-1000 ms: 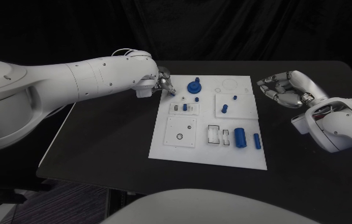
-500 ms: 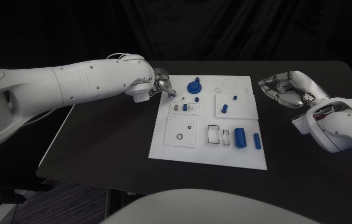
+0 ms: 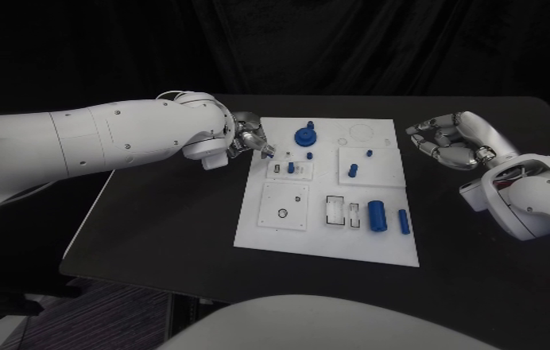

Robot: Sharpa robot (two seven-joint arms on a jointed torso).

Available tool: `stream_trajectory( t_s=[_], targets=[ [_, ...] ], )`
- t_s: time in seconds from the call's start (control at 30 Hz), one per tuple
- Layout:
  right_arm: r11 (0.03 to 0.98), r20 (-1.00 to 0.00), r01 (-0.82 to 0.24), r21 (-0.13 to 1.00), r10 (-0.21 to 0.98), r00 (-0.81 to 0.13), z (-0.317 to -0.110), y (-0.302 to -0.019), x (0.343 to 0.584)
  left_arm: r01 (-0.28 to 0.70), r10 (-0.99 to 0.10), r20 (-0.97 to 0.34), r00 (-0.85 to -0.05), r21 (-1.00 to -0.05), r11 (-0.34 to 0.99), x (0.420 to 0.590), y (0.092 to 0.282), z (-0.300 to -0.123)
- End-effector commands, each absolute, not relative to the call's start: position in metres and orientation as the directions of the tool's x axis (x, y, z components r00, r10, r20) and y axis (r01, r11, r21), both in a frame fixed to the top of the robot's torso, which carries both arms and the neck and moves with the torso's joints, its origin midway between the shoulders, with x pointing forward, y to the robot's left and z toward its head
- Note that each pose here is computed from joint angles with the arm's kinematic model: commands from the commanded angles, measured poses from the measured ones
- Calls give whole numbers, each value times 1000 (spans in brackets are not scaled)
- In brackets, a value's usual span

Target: Assemble the parts on the task board

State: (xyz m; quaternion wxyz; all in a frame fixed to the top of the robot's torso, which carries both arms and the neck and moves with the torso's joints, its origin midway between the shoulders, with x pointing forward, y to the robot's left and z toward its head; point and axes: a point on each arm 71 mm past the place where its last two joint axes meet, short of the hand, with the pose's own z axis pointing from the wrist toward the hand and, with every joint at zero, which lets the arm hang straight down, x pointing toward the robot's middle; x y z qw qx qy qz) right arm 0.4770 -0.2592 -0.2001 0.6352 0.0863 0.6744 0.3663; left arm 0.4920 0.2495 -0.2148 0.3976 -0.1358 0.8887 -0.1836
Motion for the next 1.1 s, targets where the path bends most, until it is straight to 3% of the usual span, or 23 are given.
stream_trajectory(
  t_s=[0.03,0.6,1.1],
  targets=[
    [723,-793,-332,606,581,-185,-202,-260,477,-79,-413,-663,-624,-473,878,491,245,-213],
    [722,-791,-328,609,583,-187,-203,-261,475,-84,-411,-683,-604,-458,885,477,241,-245],
    [723,-791,-326,609,583,-186,-203,-262,475,-72,-429,-696,-576,-480,874,473,238,-251]
  ],
)
